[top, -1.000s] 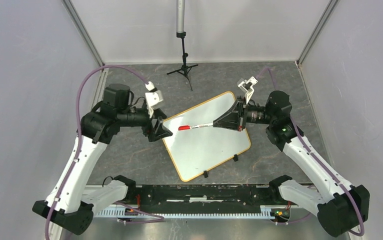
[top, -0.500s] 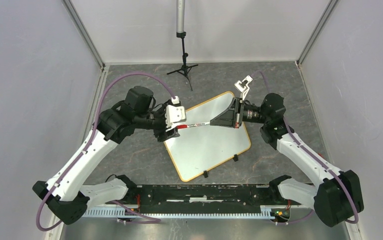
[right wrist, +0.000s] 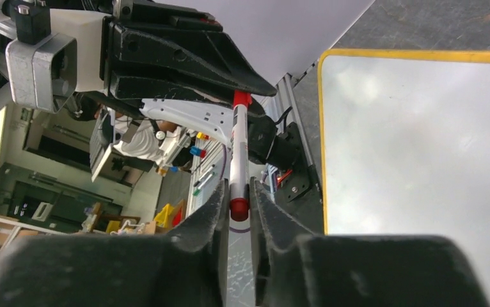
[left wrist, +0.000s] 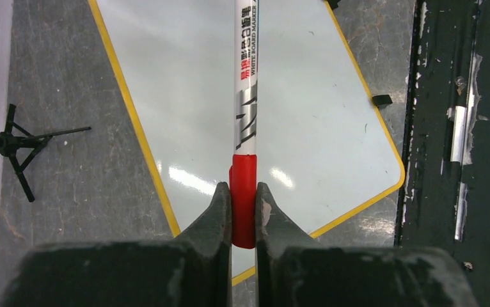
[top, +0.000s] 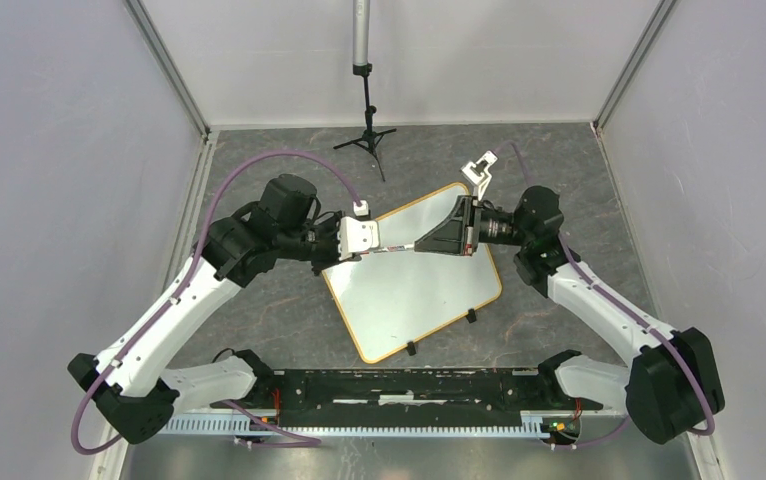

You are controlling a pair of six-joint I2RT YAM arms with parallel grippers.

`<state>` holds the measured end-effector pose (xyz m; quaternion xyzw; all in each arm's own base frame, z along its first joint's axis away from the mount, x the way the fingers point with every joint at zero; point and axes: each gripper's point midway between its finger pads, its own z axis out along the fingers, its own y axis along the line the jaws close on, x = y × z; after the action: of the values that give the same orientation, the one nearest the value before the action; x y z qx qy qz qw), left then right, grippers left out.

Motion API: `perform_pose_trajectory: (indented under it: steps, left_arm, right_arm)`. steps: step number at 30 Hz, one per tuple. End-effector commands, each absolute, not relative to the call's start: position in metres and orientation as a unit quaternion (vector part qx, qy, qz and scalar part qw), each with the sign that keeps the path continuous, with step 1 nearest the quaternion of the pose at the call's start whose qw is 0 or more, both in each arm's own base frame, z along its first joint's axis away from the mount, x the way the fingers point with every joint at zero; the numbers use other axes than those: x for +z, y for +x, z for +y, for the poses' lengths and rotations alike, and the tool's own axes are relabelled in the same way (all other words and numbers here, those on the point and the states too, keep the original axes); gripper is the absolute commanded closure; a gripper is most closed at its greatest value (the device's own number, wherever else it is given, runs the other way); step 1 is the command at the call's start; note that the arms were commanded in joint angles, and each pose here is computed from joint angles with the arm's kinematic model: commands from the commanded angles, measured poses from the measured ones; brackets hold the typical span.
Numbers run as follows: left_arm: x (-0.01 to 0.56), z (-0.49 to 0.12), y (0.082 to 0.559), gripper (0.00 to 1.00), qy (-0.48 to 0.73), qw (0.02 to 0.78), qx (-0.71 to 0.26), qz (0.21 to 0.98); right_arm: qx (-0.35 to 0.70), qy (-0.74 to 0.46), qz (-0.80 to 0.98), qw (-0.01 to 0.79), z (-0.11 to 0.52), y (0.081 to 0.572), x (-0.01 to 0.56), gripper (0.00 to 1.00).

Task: Write a sentence on the whiteboard
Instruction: Pass from the right arm to the left, then open the pen cap from the whiteboard marker.

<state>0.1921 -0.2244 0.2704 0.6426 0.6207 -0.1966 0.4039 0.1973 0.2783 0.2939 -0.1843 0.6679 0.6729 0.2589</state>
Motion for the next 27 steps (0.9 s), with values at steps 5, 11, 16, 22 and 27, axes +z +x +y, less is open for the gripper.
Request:
perform_pose_trajectory:
  steps: [5, 11, 16, 22, 27]
  left_arm:
    - [0.276, -0.224, 0.196, 0.97, 0.655, 0.415, -0.181, 0.605]
    - [0.269, -0.228, 0.188, 0.97, 0.676, 0.394, -0.196, 0.591]
    - [0.276, -0.234, 0.195, 0.98, 0.67, 0.398, -0.195, 0.595]
    - [0.277, -0.24, 0.197, 0.98, 0.661, 0.396, -0.2, 0.605]
    - [0.278, -0.242, 0.197, 0.97, 0.661, 0.394, -0.2, 0.606]
  right_arm:
    - [0.608, -0.281, 0.671, 0.318, 0.279, 0.207, 0.286, 0.41]
    - [0.618, -0.315, 0.633, 0.343, 0.278, 0.196, 0.295, 0.18]
    - [0.637, -0.341, 0.62, 0.305, 0.285, 0.188, 0.299, 0.29]
    - [0.625, -0.345, 0.628, 0.311, 0.297, 0.187, 0.301, 0.42]
    - [0.614, -0.34, 0.636, 0.321, 0.3, 0.194, 0.303, 0.51]
